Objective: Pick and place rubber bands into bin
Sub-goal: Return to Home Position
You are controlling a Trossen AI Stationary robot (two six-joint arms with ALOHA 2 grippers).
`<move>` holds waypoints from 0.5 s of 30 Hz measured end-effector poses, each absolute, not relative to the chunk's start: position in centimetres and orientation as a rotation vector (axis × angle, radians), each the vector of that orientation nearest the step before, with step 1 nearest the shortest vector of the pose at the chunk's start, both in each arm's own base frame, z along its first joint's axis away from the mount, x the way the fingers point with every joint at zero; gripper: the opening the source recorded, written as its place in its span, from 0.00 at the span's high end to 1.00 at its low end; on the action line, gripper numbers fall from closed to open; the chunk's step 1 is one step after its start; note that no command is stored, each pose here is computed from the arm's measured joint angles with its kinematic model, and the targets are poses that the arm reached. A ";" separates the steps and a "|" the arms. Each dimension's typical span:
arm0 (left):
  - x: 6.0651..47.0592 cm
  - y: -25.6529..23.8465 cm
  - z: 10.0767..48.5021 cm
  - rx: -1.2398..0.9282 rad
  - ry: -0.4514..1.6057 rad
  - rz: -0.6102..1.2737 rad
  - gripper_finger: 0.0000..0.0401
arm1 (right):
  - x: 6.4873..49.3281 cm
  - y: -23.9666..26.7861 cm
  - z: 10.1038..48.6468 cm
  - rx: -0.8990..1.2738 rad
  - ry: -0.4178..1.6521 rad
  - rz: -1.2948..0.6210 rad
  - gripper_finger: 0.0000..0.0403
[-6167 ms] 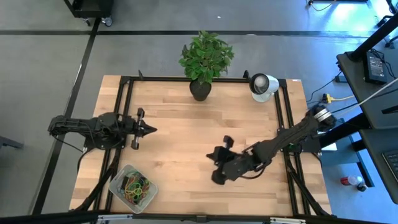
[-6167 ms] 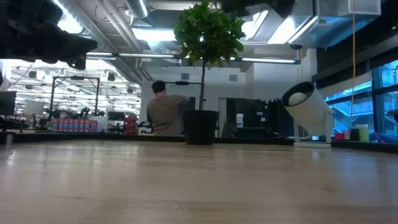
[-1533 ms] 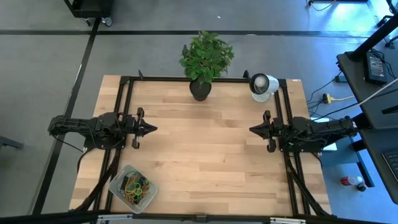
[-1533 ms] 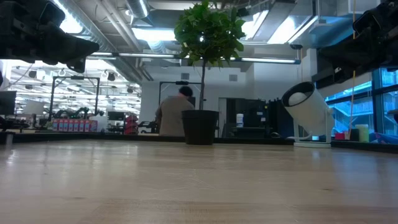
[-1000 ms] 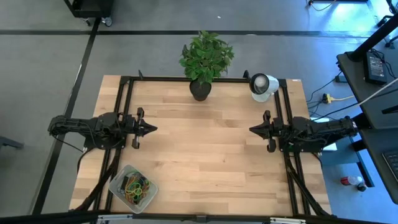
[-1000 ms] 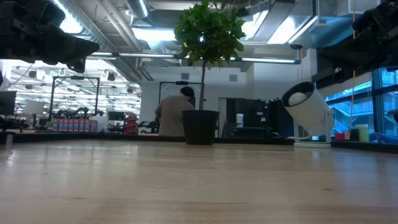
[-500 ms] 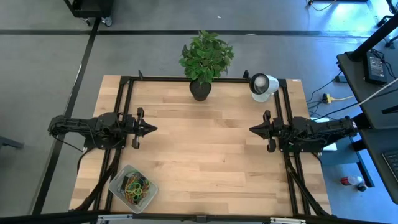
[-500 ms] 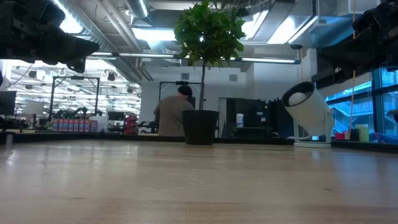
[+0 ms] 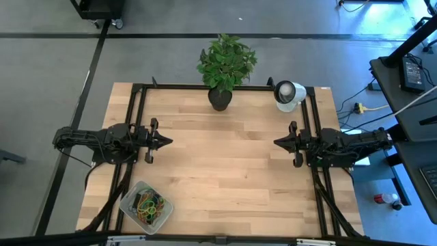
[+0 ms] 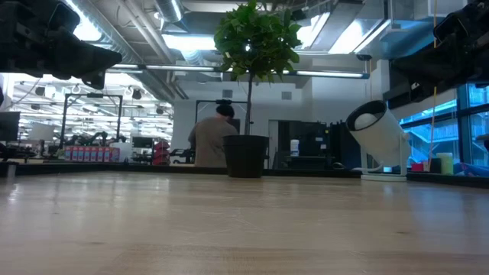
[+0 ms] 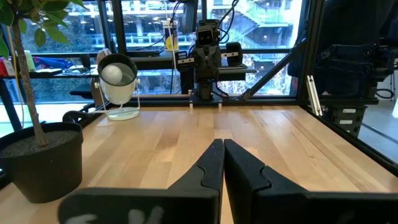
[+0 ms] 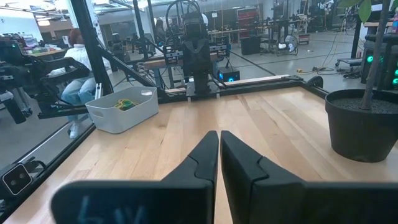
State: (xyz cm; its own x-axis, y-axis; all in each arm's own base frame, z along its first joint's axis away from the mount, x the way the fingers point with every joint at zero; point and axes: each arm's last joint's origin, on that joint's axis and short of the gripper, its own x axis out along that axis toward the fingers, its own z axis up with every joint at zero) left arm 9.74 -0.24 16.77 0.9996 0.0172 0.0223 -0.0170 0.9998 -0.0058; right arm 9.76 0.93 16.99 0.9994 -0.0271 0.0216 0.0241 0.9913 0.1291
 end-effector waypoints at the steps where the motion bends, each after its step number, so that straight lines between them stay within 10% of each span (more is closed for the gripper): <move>1: 9.7 -0.2 16.8 -0.006 -0.023 0.017 0.98 | 9.8 0.9 17.0 0.130 -0.023 -0.026 0.94; 15: 9.7 -0.2 16.8 -0.006 -0.023 0.017 0.98 | 9.8 0.9 17.0 0.129 -0.023 -0.025 0.94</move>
State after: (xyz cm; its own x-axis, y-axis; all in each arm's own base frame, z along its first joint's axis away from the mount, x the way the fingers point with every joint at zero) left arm 9.74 -0.24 16.78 0.9996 0.0174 0.0226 -0.0172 0.9998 -0.0058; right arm 9.76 0.93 16.98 0.9994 -0.0268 0.0213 0.0239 0.9914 0.1287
